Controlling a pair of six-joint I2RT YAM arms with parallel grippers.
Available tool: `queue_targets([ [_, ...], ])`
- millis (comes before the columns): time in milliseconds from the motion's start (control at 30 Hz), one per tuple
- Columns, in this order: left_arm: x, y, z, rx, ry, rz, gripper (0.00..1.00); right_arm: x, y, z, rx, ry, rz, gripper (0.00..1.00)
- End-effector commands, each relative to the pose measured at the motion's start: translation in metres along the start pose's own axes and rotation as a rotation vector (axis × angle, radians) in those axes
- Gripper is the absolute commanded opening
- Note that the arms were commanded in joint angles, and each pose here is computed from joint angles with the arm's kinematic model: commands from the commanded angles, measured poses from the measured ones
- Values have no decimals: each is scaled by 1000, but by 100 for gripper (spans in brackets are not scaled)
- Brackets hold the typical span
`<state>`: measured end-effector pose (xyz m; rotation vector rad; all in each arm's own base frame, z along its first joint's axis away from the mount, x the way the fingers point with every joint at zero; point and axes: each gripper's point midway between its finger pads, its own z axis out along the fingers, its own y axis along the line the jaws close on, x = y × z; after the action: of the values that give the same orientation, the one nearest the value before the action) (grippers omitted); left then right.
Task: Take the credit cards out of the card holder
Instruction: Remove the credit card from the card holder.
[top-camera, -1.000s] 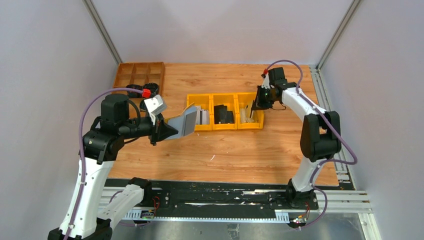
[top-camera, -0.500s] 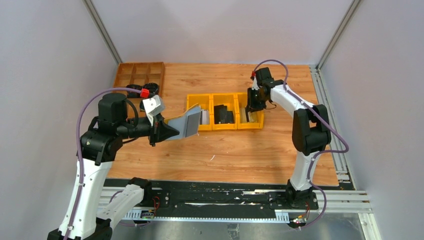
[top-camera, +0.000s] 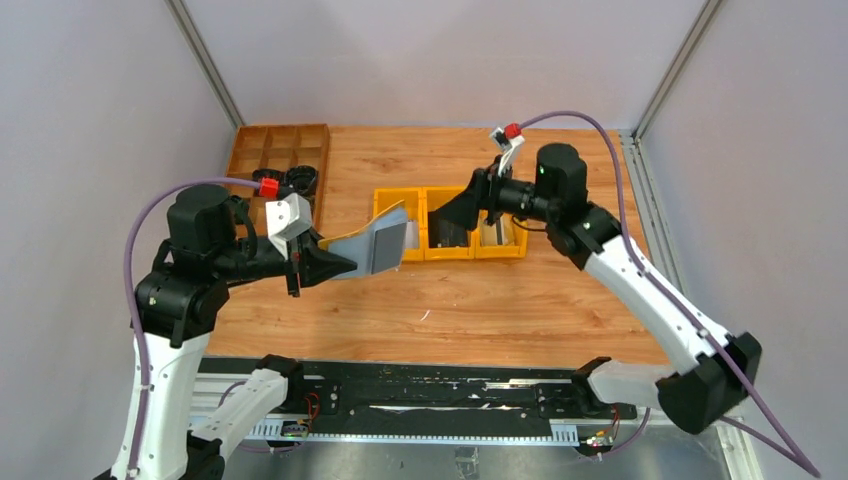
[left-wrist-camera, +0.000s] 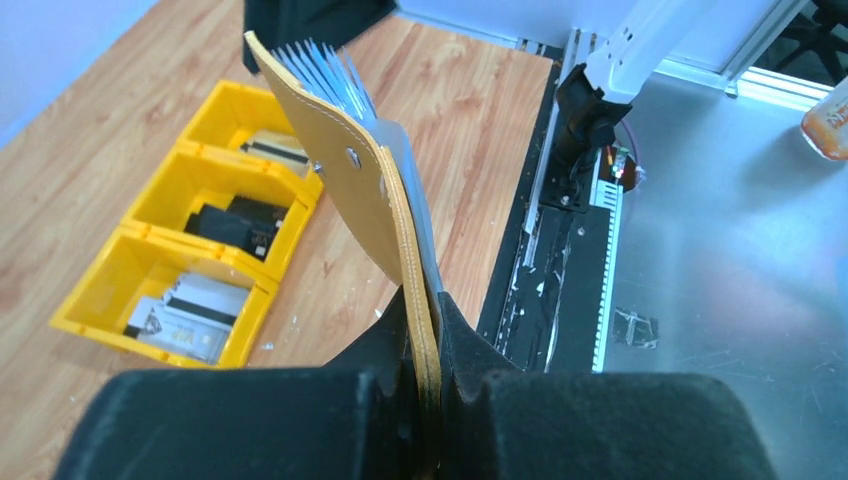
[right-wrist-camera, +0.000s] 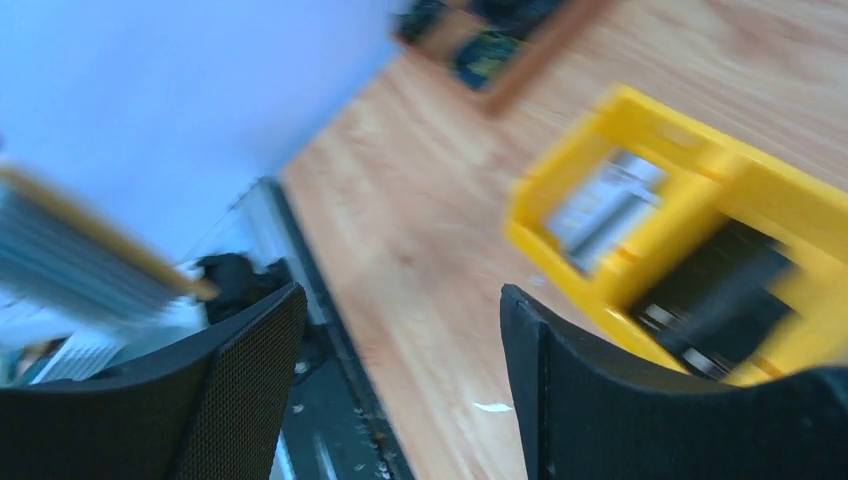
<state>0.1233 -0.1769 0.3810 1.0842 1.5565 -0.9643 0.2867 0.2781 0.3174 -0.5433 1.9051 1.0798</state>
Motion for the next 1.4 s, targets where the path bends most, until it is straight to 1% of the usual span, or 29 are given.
queue_targets([
  [0,-25,-25,-11,63,-79,145,0,7,107,-20,-429,-93,-116,75],
  [67,-27,-31,-14,67,-91,188,0,13,135,-32,-500,-133,-193,76],
  [167,-27,-36,-17,67,-100,213,0,14,160,-41,-532,-182,-253,77],
  [233,-28,-39,-18,73,-105,214,0,12,165,-42,-528,-189,-266,78],
  [433,-35,-46,-21,89,-120,217,0,20,179,-31,-496,-149,-309,79],
  [800,-36,-49,-22,97,-123,205,0,24,202,-37,-544,-151,-339,80],
  [1000,-33,-47,-20,100,-117,190,0,23,226,-34,-575,-182,-357,81],
  [1033,-33,-46,-20,96,-115,188,0,22,231,-34,-568,-185,-365,79],
  [1067,-32,-45,-19,90,-112,183,0,24,229,-30,-541,-171,-371,72],
  [1100,-30,-42,-19,82,-107,174,2,22,230,-28,-523,-175,-379,60],
  [1133,-28,-39,-18,66,-101,169,6,23,226,-24,-483,-159,-380,43],
  [1167,-26,-35,-18,49,-94,164,13,24,220,-20,-435,-142,-378,26],
  [1200,-23,-31,-17,29,-86,156,26,24,214,-17,-386,-124,-377,11],
  [1233,-20,-27,-16,13,-78,151,38,23,208,-15,-336,-107,-376,2],
  [1267,-16,-25,-16,5,-73,149,48,21,200,-12,-278,-100,-378,0],
  [1367,-5,-23,-13,4,-59,145,82,20,191,-9,-159,-78,-407,0],
])
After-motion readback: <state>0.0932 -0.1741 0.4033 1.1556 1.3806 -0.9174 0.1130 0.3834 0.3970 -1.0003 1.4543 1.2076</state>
